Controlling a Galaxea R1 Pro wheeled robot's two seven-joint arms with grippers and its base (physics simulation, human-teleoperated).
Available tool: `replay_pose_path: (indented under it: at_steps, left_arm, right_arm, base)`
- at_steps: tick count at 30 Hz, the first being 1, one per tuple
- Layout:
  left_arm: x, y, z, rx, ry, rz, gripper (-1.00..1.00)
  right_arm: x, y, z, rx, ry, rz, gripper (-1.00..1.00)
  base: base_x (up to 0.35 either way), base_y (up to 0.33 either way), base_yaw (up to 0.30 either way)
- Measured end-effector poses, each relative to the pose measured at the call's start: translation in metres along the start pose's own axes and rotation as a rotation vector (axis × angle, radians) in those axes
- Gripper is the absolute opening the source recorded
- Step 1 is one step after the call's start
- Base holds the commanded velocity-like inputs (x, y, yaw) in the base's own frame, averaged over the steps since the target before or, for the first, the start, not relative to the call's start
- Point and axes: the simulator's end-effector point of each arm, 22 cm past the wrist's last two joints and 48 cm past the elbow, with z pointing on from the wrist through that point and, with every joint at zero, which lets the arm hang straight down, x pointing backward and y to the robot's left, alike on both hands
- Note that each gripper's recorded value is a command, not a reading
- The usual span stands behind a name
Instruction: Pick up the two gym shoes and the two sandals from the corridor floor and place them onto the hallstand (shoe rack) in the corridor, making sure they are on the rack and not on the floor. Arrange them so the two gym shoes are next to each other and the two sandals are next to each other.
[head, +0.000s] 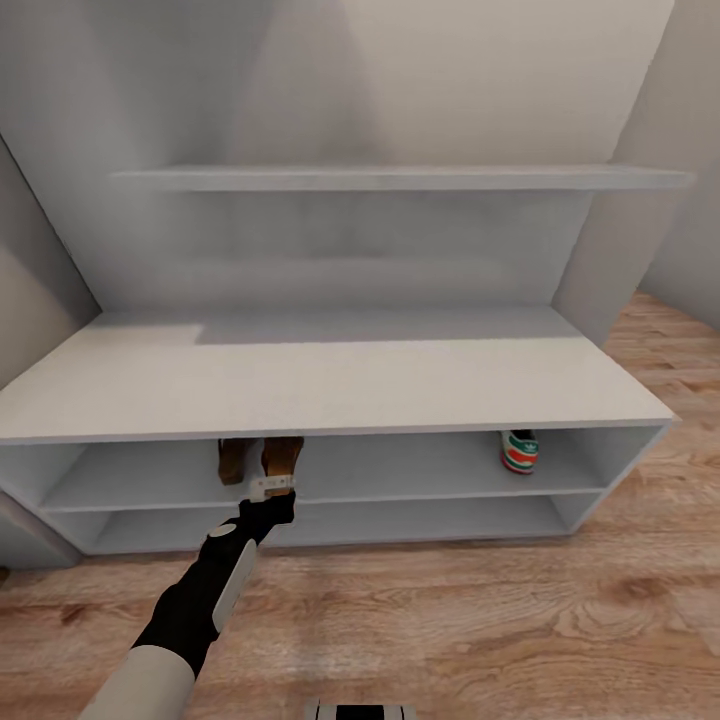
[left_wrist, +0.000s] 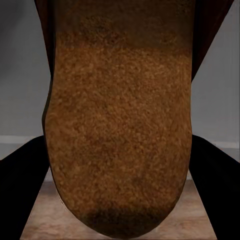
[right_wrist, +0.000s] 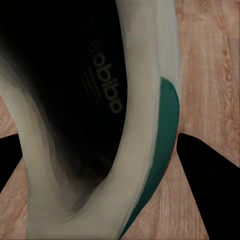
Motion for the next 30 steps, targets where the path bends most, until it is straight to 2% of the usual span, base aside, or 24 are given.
replay_pose_path:
  at_steps: [5, 12, 19, 30]
  left_arm:
    - [0.0001, -0.0001, 0.0001, 0.0, 0.0, 0.0, -1.0]
    - [0.0003, 0.0, 0.0003, 0.0, 0.0, 0.0, -1.0]
    - [0.0001, -0.0001, 0.0001, 0.0, 0.0, 0.0, -1.0]
    - [0.0001, 0.001, 0.0002, -0.001, 0.0, 0.002, -1.0]
  right_arm:
    - [0.0, 0.0001, 0.0, 0.0, 0.0, 0.0, -1.0]
    - [0.0001, 0.0002, 0.0001, 0.0, 0.0, 0.0, -1.0]
    - [0.0002, 0.0001, 0.0001, 0.0, 0.0, 0.0, -1.0]
    - [0.0, 0.0001, 0.0001, 0.0, 0.0, 0.0, -1.0]
  base:
    - [0.238, -0.056, 0.0]
    - [0.033, -0.007, 0.0]
    - [0.157, 0.138, 0.0]
    - [0.015, 0.014, 0.0]
